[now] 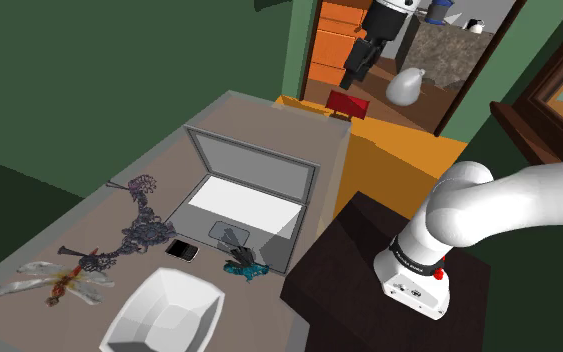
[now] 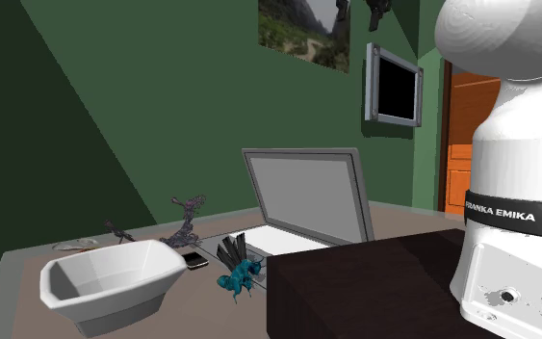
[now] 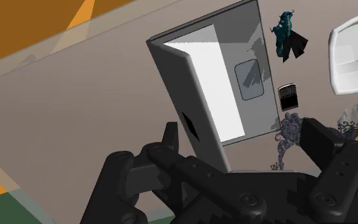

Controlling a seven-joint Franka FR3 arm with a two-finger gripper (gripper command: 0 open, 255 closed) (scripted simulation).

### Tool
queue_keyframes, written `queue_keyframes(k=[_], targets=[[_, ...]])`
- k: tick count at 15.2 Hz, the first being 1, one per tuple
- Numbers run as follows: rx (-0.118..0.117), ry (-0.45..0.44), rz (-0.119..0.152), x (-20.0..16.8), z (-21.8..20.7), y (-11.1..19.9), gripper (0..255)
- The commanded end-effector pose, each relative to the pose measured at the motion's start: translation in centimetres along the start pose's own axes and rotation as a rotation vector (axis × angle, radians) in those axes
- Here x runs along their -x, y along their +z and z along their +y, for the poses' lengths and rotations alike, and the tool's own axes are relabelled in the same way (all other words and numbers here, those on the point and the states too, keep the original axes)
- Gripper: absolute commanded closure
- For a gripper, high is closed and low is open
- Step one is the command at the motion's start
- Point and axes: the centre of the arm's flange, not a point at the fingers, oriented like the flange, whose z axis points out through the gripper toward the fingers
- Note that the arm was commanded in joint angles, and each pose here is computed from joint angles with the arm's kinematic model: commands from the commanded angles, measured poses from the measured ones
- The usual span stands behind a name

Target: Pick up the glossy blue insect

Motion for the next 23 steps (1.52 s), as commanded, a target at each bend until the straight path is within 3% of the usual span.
queue_keyframes(k=[1,23], targets=[[0.000,0.000,0.000,0.0,0.0,0.0,0],[-0.028,-0.154,-0.126,-3.0,-12.4,26.2,0]])
